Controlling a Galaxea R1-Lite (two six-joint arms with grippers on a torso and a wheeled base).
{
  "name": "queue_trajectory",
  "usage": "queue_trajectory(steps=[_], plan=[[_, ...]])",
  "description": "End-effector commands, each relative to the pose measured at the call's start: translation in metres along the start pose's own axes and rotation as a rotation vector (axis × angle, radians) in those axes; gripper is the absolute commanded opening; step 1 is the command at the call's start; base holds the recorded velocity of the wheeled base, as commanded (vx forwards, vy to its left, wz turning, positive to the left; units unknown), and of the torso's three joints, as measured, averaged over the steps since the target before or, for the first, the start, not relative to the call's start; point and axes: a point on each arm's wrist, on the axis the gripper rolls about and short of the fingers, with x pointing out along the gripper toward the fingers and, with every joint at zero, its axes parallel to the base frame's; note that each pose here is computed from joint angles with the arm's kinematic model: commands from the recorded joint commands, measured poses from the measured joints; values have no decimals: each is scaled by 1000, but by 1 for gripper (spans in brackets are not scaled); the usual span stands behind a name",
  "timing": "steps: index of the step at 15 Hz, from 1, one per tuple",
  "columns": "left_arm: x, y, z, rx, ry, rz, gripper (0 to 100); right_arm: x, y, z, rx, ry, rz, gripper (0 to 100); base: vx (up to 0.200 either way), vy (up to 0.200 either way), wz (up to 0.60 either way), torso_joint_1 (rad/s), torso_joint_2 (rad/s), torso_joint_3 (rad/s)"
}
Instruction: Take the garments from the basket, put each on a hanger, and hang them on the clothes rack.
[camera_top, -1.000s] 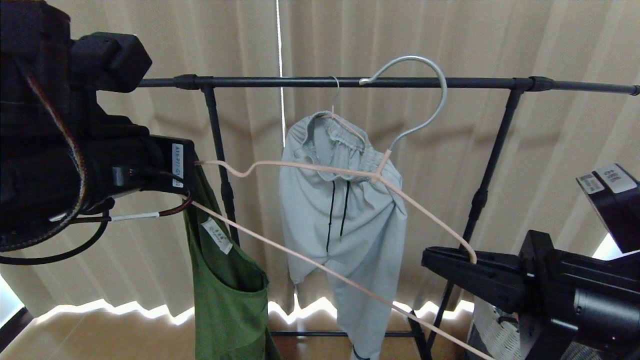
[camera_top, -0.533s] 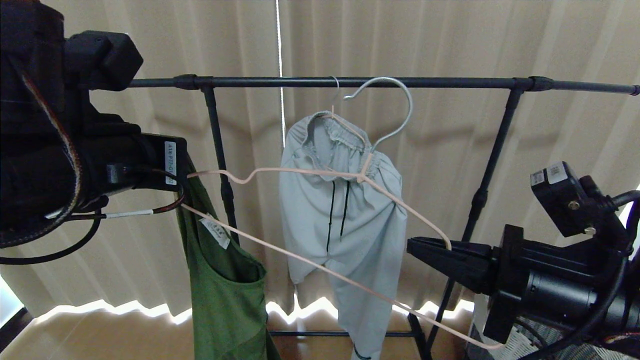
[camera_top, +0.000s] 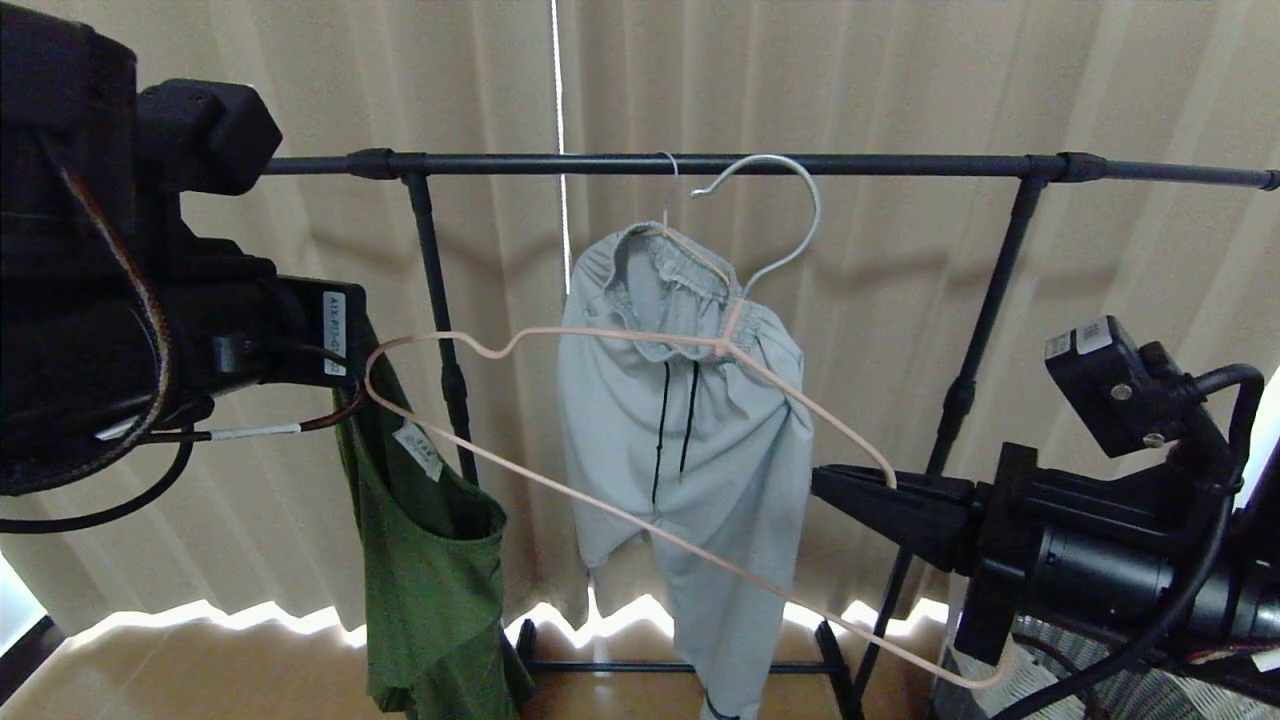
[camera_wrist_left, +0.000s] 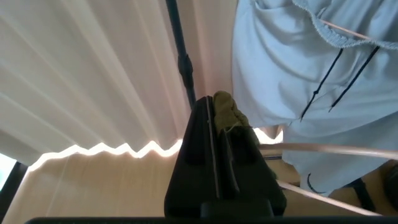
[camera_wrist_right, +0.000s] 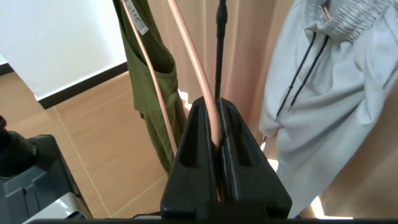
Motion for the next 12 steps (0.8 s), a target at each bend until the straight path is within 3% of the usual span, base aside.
queue_trajectory(steps=[1, 8, 12], plan=[[-1, 1, -1, 1, 0, 0, 0, 6, -5, 0, 12, 8, -19, 0, 0, 0, 0, 0, 0, 0], [2, -19, -8, -3, 25, -55, 0, 25, -8, -4, 27, 42, -19, 0, 0, 0, 0, 0, 0, 0], [2, -17, -2, -24, 9, -47, 0, 39, -12, -8, 30, 67, -51, 0, 0, 0, 0, 0, 0, 0]])
